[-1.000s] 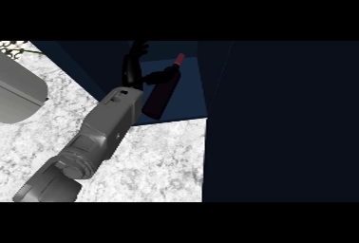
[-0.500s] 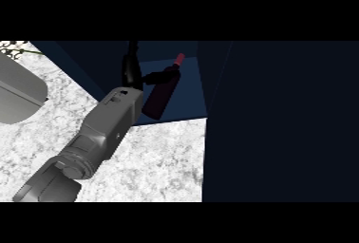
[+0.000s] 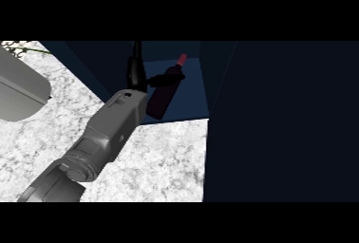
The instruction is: Pick up the wine, place it into the cabinet and close the cabinet
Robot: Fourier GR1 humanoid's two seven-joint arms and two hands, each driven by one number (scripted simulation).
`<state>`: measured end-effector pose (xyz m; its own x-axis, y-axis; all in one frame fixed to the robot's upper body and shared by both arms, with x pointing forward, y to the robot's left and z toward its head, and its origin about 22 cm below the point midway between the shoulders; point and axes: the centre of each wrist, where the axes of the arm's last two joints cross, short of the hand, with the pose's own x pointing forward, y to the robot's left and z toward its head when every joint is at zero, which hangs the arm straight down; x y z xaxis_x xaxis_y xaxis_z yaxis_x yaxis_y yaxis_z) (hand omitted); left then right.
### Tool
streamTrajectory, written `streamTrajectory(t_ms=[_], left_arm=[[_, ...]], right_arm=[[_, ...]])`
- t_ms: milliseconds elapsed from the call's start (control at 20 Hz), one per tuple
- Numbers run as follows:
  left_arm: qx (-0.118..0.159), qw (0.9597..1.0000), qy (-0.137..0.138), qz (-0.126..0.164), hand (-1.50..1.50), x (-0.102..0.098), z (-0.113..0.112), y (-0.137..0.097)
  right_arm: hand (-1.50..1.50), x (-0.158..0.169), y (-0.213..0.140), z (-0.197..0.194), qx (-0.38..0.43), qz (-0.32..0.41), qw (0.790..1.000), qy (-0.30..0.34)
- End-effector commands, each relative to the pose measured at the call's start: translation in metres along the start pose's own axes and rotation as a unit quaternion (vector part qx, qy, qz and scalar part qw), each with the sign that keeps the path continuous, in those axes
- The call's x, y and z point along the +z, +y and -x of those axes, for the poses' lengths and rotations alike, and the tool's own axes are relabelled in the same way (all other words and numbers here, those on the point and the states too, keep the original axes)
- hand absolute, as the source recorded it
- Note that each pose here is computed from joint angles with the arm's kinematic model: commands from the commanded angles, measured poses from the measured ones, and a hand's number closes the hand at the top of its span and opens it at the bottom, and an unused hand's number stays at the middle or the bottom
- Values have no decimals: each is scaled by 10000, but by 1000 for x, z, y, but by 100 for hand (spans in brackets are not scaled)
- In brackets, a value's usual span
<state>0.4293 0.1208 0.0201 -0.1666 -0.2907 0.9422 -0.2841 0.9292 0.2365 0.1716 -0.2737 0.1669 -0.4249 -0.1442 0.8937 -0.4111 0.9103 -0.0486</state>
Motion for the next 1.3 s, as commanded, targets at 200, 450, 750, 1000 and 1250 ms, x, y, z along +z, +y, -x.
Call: streamTrajectory(t_ms=[200, 450, 750, 1000, 1250], left_arm=[[380, 9988, -255, 161, -150, 14, 5, -13], [757, 9964, -335, 161, -150, 11, -8, -20], [1154, 9907, -634, 332, -150, 30, 0, -23], [1484, 9860, -522, 546, -150, 65, -10, -40], [1660, 9833, -536, 509, -150, 102, -7, -45]], right_arm=[[-150, -1, 10, -4, -69, 41, 10000, -44], [-150, -9, 11, -12, -99, -116, 9999, -1], [-150, -4, 11, -11, -35, -60, 9999, 109], [-150, 8, 5, -11, -56, 188, 9997, 158], [-150, 12, 5, -13, 10, 337, 9994, 99]])
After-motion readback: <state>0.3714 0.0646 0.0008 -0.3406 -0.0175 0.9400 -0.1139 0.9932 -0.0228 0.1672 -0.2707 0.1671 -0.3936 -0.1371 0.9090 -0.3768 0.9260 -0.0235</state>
